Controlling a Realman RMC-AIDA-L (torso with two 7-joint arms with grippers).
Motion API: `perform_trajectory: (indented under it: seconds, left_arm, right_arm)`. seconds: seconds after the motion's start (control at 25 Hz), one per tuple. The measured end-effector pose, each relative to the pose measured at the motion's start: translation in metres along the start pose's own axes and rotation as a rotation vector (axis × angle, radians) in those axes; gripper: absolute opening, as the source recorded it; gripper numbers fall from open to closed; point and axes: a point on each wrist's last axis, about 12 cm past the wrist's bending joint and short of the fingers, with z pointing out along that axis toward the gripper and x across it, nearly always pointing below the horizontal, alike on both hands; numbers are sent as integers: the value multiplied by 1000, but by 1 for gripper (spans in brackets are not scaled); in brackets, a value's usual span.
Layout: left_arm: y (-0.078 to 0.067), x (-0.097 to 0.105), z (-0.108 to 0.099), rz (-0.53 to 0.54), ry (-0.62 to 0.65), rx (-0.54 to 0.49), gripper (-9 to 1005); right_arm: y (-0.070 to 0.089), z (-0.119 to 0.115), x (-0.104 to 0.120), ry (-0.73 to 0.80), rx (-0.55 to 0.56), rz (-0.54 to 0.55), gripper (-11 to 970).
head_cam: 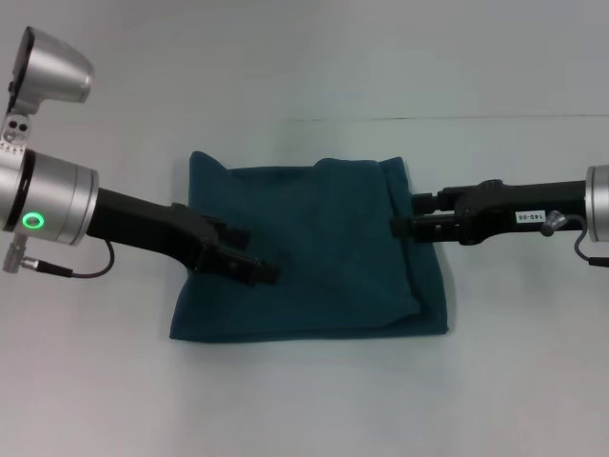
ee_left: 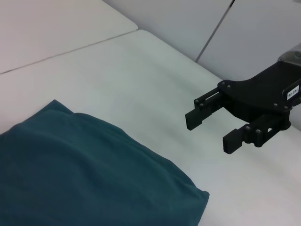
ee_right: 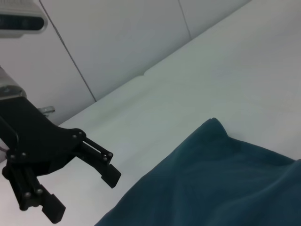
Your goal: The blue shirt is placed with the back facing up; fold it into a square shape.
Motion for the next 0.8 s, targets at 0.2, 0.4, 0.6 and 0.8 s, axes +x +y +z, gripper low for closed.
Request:
perform_trajectory:
  seconds: [0.2, 0.4, 0.6, 0.8]
  left_arm:
    - [-1, 0, -1, 8, 2, 7, 936]
    - [-3, 0, 0, 12, 8, 14, 937]
    - [-3, 0, 0, 8, 4, 17, 936]
    - [-3, -2, -1, 14, 2, 12, 937]
  right_arm:
    - [-1, -2, 0, 0, 5, 2, 683]
    - [-2, -2, 0, -3, 10, 3, 683]
    - [0, -2, 0, -7, 0, 1, 683]
    - [-1, -2, -1, -11, 2, 4, 683]
